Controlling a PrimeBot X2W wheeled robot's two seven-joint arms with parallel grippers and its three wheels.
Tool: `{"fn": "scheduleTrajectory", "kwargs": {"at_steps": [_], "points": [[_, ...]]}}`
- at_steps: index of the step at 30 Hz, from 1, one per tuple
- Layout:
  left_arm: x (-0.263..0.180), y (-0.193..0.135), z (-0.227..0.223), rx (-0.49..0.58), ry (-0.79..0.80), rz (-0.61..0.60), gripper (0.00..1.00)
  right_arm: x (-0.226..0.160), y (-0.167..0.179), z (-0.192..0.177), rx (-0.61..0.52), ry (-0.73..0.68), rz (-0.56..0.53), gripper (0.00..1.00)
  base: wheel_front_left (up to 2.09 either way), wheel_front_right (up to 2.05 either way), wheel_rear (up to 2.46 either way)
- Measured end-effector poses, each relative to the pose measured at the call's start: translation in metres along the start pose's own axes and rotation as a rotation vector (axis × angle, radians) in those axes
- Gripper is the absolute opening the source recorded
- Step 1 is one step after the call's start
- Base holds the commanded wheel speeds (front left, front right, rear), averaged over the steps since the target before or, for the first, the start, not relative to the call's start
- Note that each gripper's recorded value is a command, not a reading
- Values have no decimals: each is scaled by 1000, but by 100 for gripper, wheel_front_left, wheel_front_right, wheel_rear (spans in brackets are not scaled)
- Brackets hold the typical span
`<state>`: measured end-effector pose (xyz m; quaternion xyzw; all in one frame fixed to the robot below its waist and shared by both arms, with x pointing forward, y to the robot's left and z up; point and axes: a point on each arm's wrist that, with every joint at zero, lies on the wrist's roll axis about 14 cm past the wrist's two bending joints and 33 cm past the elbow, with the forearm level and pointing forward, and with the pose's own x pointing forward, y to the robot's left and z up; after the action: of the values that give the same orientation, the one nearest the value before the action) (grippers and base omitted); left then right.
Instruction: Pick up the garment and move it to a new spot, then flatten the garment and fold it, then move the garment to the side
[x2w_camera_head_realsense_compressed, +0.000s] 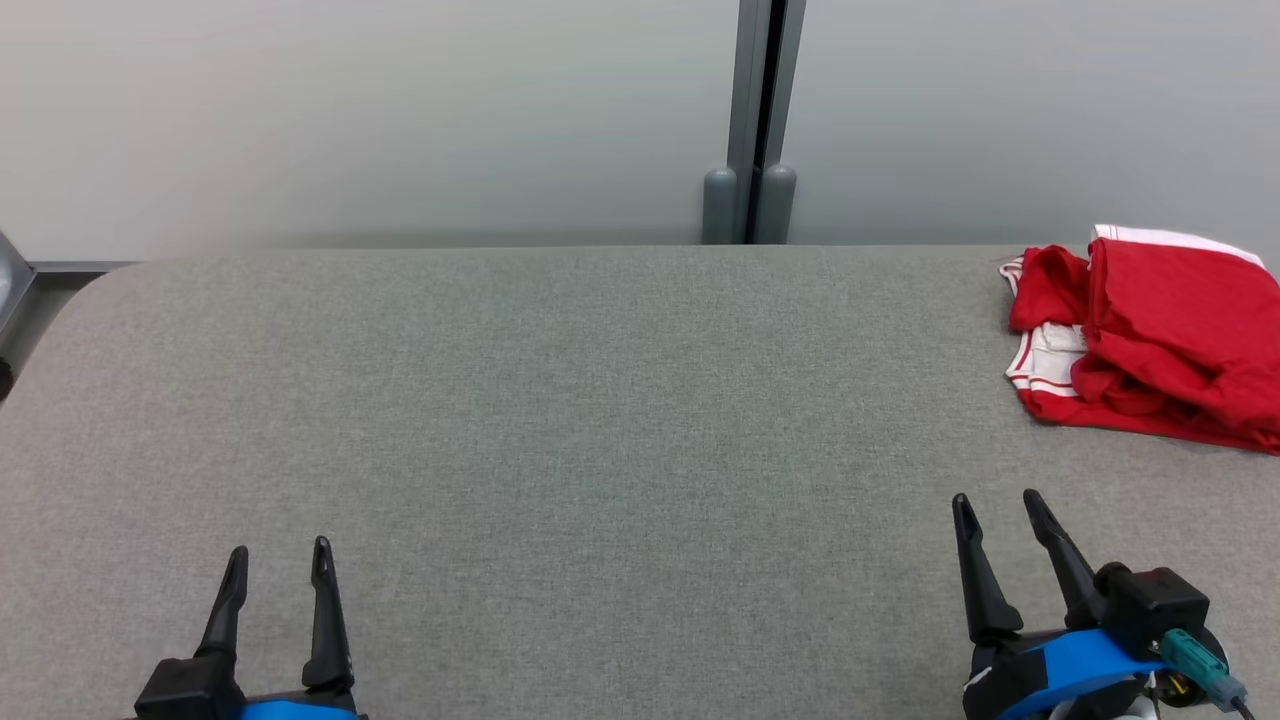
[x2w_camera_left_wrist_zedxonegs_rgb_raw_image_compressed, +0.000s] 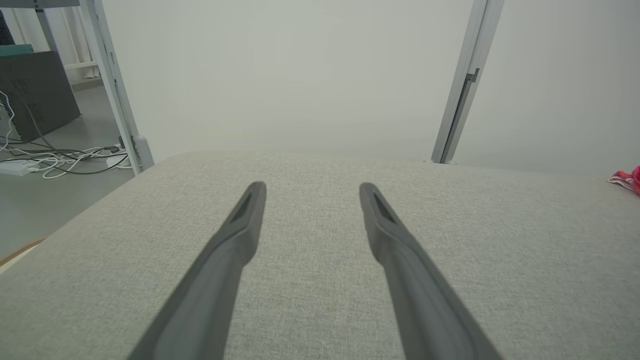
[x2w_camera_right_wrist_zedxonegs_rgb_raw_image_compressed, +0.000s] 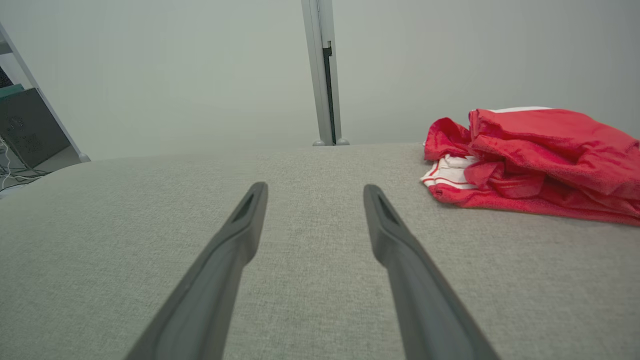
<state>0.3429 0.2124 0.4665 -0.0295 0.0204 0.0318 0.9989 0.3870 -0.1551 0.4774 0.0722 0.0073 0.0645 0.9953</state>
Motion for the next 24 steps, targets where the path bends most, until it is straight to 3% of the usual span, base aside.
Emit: {"fn": "scheduleTrajectory", "kwargs": {"at_steps": [24], "points": [[-6, -6, -4, -6, 9, -22, 100, -16, -4, 8, 6, -24, -25, 100, 0, 0, 0]]}}
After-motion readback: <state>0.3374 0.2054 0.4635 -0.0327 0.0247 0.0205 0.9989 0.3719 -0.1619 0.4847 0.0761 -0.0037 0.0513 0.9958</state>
